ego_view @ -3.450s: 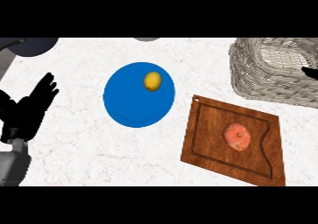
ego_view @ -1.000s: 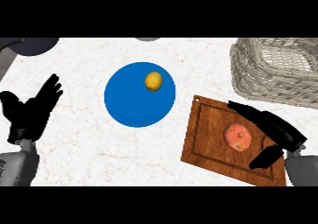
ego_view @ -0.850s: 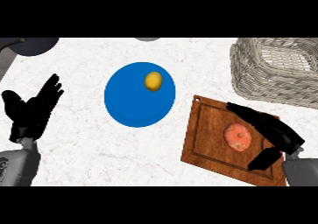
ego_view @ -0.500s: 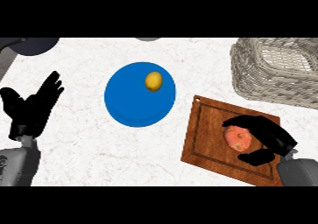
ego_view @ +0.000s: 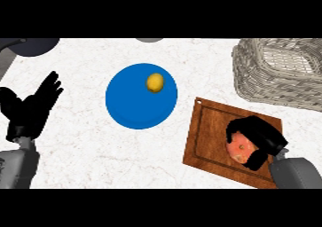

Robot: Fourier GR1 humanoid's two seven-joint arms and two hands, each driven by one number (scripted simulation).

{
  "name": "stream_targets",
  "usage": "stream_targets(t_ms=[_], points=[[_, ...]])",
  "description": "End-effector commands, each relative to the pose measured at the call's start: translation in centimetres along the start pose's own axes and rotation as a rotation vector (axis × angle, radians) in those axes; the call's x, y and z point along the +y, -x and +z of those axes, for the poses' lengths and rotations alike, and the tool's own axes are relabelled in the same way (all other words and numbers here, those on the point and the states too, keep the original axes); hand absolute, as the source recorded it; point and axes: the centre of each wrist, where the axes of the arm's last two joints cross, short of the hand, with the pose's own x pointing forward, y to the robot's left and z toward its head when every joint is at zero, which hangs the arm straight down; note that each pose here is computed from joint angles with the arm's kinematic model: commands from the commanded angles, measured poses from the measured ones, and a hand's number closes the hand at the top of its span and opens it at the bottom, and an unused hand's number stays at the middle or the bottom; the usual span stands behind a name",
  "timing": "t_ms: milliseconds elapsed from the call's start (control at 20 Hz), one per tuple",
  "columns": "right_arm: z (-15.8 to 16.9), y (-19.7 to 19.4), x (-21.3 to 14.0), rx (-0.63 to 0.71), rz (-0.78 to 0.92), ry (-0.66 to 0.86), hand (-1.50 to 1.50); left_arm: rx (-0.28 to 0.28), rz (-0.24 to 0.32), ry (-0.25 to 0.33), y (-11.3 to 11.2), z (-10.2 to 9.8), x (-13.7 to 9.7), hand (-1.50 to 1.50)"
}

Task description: Pick the squash from the cutting board and place it in the basket

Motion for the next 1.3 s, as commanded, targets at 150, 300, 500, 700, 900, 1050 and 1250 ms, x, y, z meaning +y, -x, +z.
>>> stream_targets(t_ms=[150, 300, 500, 700, 900, 1050, 1250], points=[[0.2, -9.7, 6.4, 0.107, -0.08, 0.022, 1.5, 0.017, -0.016, -0.031, 0.0, 0.5, 1.3, 0.0], [0.7, -13.1, 7.0, 0.154, -0.071, 0.05, 1.5, 0.016, 0.011, 0.001, 1.3, 1.4, 0.5, 0.0], [1.9, -16.6, 7.8, 0.147, -0.138, 0.05, 1.5, 0.01, -0.008, -0.001, 1.8, 0.2, -1.0, 0.0], [3.6, -17.1, 7.1, 0.028, -0.385, 0.218, 1.5, -0.003, 0.004, 0.005, -0.5, 0.6, 0.6, 0.0], [5.3, -19.8, 3.1, -0.147, -0.476, 0.413, 1.5, 0.027, -0.008, -0.006, 1.0, 1.2, 0.2, 0.0], [8.9, -22.2, 0.9, -0.12, -0.445, 0.529, 1.5, 0.009, 0.02, -0.002, 0.5, 0.3, 1.0, 0.0], [9.9, -23.7, -2.8, -0.054, -0.449, 0.614, 1.5, 0.005, 0.01, -0.015, 0.8, 1.1, 1.8, 0.0]])
